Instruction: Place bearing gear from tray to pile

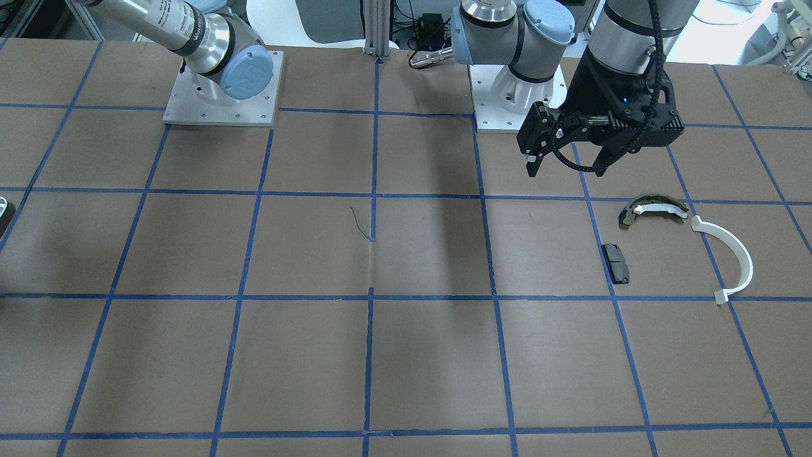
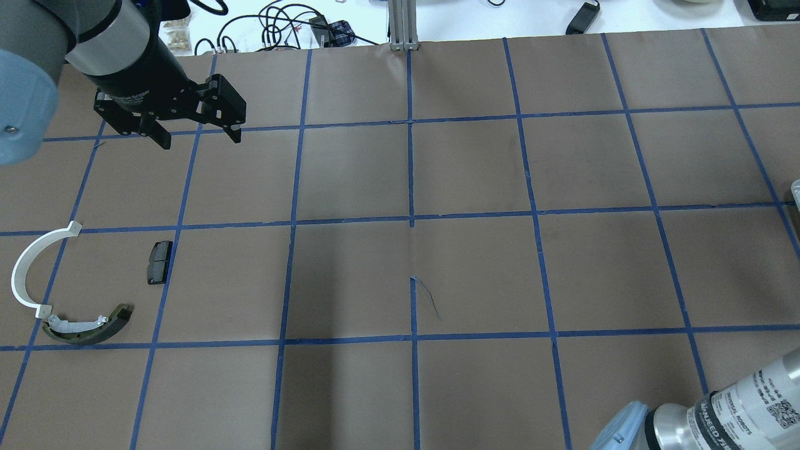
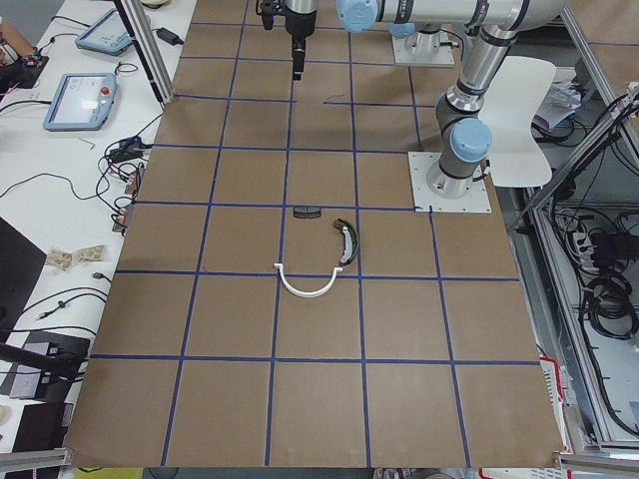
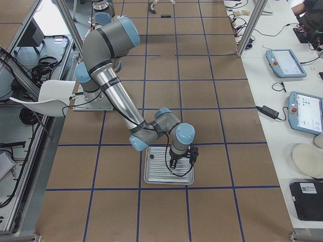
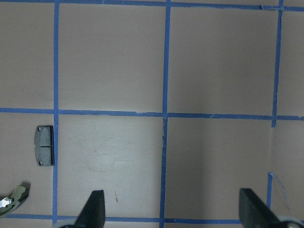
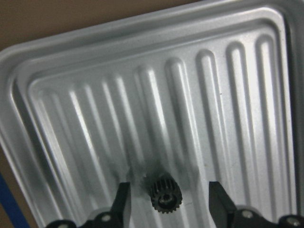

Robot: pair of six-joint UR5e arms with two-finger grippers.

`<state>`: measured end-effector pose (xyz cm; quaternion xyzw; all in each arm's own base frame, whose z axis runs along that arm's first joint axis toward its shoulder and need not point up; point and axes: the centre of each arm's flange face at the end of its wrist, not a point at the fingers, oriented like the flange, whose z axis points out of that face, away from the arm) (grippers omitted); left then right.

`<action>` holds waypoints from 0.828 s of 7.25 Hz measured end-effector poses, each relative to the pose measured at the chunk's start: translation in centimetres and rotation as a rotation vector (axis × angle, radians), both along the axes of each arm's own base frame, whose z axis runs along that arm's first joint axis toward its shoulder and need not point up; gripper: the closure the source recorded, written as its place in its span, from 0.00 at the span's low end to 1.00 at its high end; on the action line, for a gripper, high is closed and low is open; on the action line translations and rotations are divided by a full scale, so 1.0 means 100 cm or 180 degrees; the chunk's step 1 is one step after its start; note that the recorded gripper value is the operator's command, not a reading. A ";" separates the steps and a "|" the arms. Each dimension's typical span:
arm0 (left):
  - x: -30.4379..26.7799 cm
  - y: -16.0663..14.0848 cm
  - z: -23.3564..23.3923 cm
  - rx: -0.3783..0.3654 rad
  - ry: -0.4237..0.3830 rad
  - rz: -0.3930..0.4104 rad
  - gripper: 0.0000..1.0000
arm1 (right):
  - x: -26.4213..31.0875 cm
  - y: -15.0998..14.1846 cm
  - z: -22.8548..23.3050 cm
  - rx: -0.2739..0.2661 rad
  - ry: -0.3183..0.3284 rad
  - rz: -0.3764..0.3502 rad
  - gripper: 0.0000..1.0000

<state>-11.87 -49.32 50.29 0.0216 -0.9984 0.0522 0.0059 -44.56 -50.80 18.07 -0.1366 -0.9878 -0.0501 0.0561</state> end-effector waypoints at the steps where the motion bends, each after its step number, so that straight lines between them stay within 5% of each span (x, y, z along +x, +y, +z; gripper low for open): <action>1: 0.000 0.000 0.000 0.0002 0.0001 0.0000 0.00 | 0.000 0.000 -0.001 0.0004 -0.0004 0.0001 0.85; 2: 0.000 0.000 0.000 0.0002 0.0001 0.0000 0.00 | 0.000 0.000 -0.001 0.0007 -0.0006 0.0004 1.00; 6: 0.000 0.000 0.000 0.0003 0.0002 0.0000 0.00 | 0.005 0.003 0.025 0.0020 0.0007 0.0003 1.00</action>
